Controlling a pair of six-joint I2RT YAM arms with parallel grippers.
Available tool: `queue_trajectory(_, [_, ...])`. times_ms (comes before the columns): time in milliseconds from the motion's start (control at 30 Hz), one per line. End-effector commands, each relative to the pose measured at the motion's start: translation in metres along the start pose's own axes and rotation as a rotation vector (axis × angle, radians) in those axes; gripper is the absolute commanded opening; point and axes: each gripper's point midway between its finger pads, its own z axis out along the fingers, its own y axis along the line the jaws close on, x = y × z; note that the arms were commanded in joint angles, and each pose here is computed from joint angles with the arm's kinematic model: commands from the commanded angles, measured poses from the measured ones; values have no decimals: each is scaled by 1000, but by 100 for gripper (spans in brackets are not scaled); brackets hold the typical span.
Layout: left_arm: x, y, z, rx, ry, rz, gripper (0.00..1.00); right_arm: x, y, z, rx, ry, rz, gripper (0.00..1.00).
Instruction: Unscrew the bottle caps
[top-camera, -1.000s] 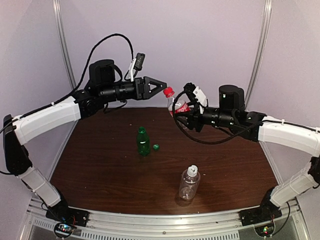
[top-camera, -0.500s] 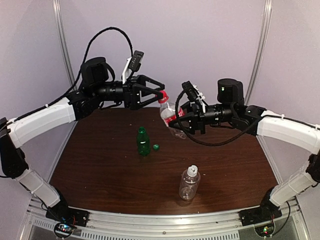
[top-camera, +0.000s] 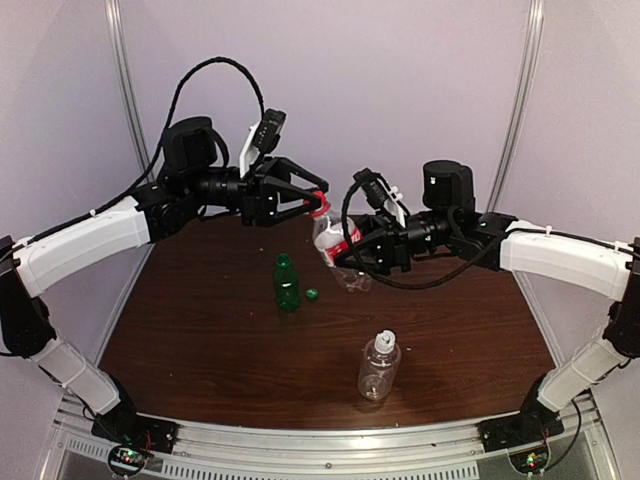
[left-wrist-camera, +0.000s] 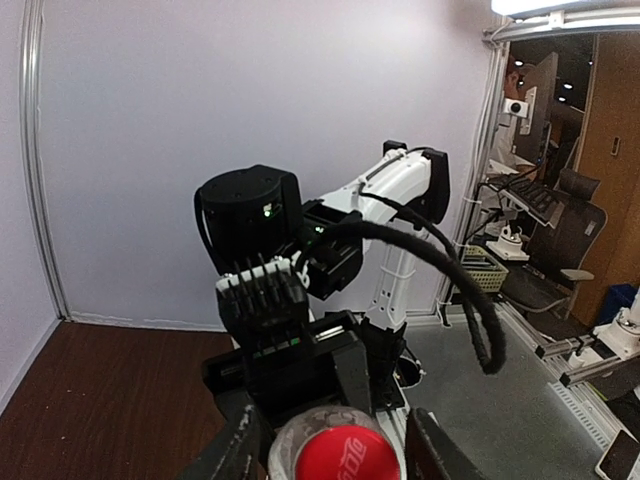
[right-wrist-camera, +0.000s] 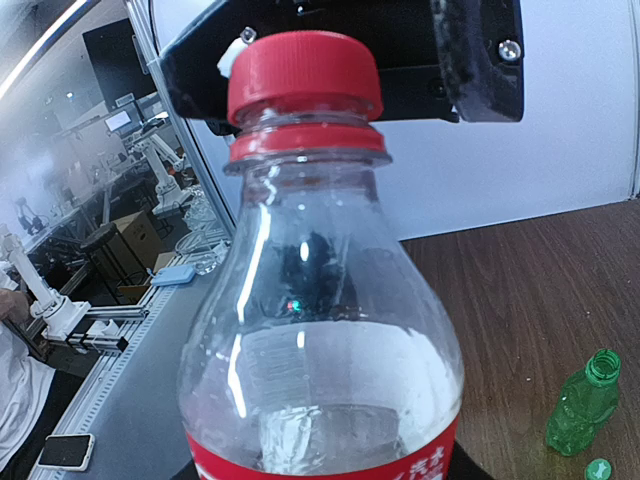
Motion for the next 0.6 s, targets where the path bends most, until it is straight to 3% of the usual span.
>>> queue_trajectory(0, [-1,-8,-4,33,-1,35,48,-16,8,-3,-39,-31,-34,46])
queue_trajectory(333, [-4,-5,-4,11,-5,22,24,-16,-6,-8,37,-31,-30,46])
queue_trajectory(567, [-17,37,-12,-270,-33,-86,19,-23,-58,-30,429,-25,-76,46])
